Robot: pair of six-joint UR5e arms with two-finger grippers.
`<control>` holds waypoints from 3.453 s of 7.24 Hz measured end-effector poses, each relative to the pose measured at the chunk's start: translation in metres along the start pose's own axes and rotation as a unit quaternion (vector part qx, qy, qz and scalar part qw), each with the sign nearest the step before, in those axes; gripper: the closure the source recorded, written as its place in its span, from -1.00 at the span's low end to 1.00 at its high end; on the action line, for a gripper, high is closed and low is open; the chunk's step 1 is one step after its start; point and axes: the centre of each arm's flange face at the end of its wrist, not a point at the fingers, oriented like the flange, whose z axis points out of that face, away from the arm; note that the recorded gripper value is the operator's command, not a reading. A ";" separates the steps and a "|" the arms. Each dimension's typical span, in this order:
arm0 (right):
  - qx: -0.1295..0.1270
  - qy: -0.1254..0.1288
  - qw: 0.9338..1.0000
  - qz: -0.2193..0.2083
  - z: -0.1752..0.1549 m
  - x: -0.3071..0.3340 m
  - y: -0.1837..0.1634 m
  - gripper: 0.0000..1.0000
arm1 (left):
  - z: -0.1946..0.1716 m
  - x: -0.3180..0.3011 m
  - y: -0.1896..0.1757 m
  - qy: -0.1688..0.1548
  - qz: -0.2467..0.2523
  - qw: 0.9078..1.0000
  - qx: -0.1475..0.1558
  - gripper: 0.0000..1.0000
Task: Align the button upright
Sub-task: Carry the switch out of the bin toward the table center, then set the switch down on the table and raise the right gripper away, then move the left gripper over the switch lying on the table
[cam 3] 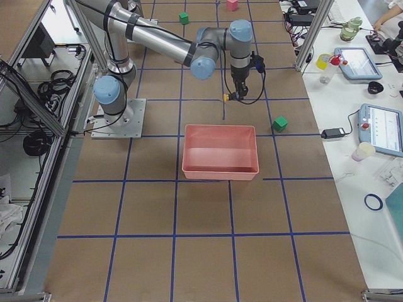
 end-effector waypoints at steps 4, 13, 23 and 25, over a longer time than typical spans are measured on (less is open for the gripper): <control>0.030 -0.041 0.997 0.049 0.064 -0.265 -0.017 1.00 | 0.000 0.000 -0.001 0.000 0.000 1.000 0.002 -1.00; 0.029 -0.033 0.998 0.050 0.137 -0.353 -0.002 -0.78 | 0.001 0.000 -0.002 0.000 0.001 1.000 0.001 -1.00; -0.013 -0.043 0.995 0.086 -0.152 -0.149 0.029 -1.00 | 0.020 0.003 -0.020 0.008 -0.002 1.000 0.010 -1.00; -0.033 -0.032 0.995 0.094 -0.176 -0.134 0.047 -1.00 | 0.063 0.052 -0.024 0.027 0.005 1.000 0.014 -1.00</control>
